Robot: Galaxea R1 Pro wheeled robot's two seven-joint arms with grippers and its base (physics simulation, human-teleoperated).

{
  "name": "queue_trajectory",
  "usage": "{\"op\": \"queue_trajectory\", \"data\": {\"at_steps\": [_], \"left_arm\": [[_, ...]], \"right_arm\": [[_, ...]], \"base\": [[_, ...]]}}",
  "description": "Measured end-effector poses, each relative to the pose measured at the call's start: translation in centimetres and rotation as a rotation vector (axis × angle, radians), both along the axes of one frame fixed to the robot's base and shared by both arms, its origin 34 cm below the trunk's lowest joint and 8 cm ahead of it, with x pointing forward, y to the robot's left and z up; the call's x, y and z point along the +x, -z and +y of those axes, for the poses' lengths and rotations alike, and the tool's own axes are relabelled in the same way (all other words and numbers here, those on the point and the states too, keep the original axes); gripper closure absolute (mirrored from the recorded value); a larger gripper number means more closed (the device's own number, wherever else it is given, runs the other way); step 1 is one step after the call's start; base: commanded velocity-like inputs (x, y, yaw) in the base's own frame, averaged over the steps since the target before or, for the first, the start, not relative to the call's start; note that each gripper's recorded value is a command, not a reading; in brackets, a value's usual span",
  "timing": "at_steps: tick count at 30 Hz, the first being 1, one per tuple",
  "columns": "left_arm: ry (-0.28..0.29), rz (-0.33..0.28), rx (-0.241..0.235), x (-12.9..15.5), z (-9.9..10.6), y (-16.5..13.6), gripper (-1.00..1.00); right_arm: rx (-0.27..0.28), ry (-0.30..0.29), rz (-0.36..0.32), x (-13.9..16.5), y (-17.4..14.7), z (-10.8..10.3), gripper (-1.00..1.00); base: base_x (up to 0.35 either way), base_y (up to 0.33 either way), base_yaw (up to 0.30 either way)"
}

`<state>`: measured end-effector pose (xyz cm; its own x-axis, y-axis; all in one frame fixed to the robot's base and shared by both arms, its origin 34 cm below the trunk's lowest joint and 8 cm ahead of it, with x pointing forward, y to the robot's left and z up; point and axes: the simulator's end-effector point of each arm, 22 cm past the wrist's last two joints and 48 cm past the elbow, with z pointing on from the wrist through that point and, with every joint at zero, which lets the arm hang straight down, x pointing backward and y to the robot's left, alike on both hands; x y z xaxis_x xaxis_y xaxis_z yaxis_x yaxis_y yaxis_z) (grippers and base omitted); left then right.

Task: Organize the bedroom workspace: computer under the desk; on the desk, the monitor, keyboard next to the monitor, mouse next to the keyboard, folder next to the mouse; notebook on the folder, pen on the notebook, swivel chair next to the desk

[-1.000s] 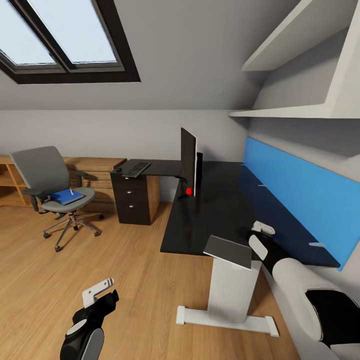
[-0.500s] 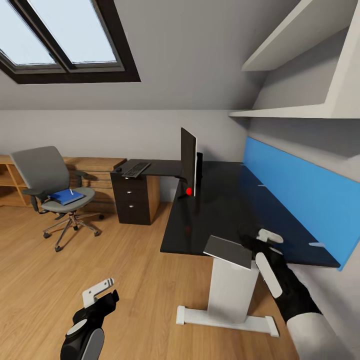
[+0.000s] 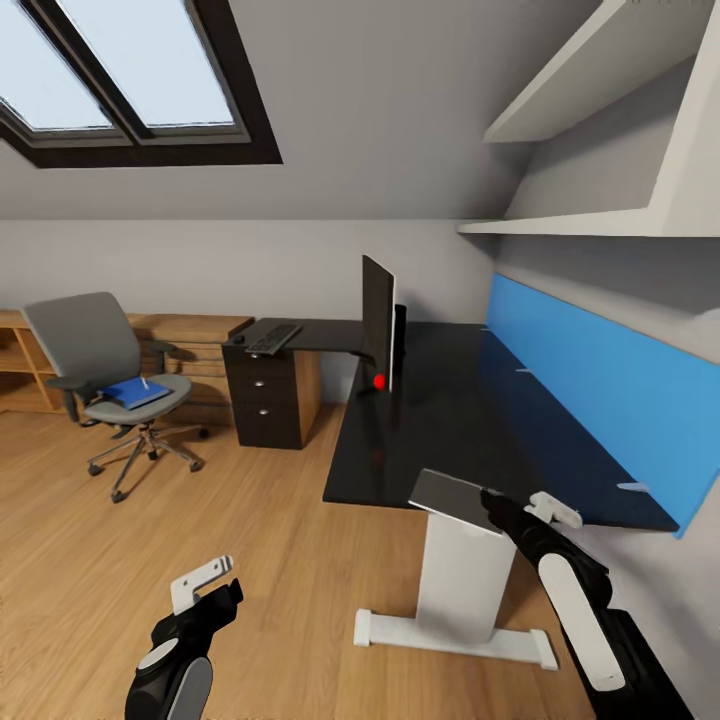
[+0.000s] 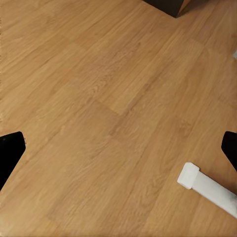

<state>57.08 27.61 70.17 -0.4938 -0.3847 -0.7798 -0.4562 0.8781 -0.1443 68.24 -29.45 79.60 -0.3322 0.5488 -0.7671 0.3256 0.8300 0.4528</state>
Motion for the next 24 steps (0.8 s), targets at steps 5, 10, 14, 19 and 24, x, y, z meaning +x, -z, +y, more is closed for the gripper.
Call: {"op": "queue_trajectory", "data": {"at_steps": [5,10,14,19,24], "left_arm": [[0.027,-0.005,0.001,0.2,-1.1,-0.3,-1.0],[0.026,-0.009,0.002,0.1,-1.2,0.1,-1.0],[0.024,-0.009,0.003,0.0,-1.1,0.9,-1.0],[0.022,-0.009,0.004,-0.1,-1.1,1.9,-1.0],[0.02,-0.007,0.004,-0.3,-1.1,2.9,-1.0]], "right_arm": [[0.084,0.063,0.009,-0.3,0.6,-2.4,-1.0],[0.101,0.082,0.01,-0.5,1.3,-3.2,-1.0],[0.106,0.092,0.014,-0.7,2.3,-3.6,-1.0],[0.11,0.103,0.024,-0.9,3.9,-4.0,-1.0],[0.113,0.108,0.041,-1.2,5.8,-4.1,-1.0]], "base": [[-0.027,0.02,0.0],[-0.005,0.004,0.0],[-0.001,0.0,0.0],[0.0,0.0,0.0],[0.0,0.0,0.0]]}}
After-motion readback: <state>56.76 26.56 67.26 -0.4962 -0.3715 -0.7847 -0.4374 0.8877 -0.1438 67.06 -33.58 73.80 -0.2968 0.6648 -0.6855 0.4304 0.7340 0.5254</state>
